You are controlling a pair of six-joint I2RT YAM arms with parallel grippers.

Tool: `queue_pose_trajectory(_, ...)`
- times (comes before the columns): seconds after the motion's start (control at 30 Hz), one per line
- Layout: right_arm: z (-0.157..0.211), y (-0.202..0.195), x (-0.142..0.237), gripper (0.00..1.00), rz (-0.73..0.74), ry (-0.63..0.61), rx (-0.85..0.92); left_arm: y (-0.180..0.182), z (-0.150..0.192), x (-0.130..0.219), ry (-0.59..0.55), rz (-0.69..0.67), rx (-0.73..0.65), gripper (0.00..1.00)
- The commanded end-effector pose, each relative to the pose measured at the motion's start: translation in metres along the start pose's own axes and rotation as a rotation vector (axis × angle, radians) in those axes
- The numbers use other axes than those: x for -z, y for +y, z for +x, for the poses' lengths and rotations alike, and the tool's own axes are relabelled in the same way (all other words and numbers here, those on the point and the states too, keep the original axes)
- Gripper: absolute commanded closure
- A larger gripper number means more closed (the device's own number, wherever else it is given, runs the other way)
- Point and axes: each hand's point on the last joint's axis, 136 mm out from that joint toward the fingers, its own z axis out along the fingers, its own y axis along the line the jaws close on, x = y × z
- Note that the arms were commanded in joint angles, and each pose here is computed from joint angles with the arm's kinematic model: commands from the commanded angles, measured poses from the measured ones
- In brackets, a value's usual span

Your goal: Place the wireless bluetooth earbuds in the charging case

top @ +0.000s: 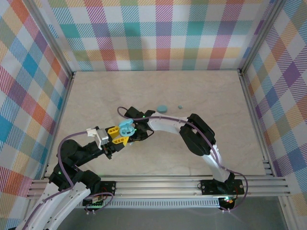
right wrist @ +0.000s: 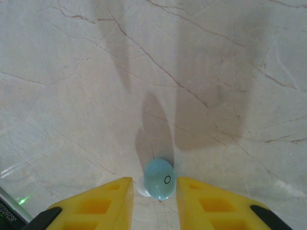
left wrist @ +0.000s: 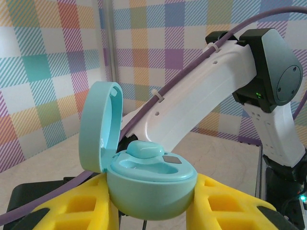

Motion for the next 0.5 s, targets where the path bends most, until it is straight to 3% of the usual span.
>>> queue_pose_trajectory(0.0,0.0068,-0.001,-0.0107,0.69,0.03,0.029,0.023,-0.0043,-0.0145,0.0051,-0.035,0.006,-0.025,0.84)
queue_pose_trajectory(0.3,0.0089,-0.0028,-0.0204,0.7,0.049,0.037,0.016,-0.0056,-0.017,0.0066,-0.039,0.009,-0.028,0.84)
queue_pose_trajectory(0.47,0.0065,-0.0028,-0.0192,0.77,0.056,0.031,0.019,-0.0065,-0.0171,0.0079,-0.038,0.01,-0.029,0.84)
